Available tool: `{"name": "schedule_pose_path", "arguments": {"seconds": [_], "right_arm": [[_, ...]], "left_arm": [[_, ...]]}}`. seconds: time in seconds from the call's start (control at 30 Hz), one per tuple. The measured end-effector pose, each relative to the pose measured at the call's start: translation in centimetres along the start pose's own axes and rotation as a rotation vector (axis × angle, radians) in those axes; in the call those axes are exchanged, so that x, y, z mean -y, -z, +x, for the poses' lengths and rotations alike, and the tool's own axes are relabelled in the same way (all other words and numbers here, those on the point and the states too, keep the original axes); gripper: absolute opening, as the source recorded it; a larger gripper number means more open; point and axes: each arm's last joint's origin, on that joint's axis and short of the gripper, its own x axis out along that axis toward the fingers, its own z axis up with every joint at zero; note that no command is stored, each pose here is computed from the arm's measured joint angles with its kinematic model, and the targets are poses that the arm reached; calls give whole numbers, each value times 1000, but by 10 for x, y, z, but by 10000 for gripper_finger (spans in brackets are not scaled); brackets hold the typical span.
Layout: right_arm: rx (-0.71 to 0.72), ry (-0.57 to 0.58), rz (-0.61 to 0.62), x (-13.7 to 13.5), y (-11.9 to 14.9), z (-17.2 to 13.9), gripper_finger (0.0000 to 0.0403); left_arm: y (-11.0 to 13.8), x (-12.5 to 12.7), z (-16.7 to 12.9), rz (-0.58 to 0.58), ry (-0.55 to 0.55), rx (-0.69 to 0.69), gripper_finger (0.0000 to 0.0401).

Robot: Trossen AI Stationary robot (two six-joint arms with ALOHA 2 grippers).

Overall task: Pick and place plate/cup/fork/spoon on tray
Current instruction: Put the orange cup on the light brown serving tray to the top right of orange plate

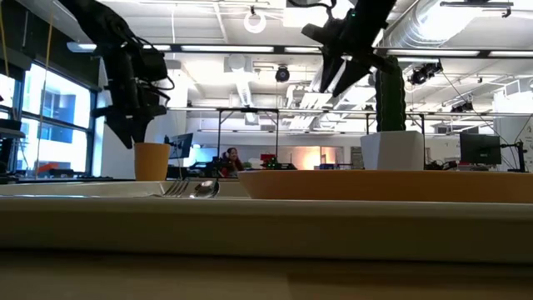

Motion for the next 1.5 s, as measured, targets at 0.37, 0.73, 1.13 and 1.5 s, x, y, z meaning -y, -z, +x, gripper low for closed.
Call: {"name": "schedule_pose_path", "arguments": {"seconds": [0.37, 0.73, 1.13, 1.5], "right_arm": [[-134, 22, -118, 5, 11, -2, 122], [-37, -8, -82, -2, 23, -31, 122], [210, -182, -201, -6, 10, -74, 122], [219, -286, -209, 17, 17, -122, 122]], "left_arm": [[-13, 1, 5, 42, -13, 105, 8], [-28, 23, -36, 93, 83, 271, 3], [-47, 113, -118, 261, 640, 633, 1], [-33, 202, -85, 346, 889, 533, 1]]}}
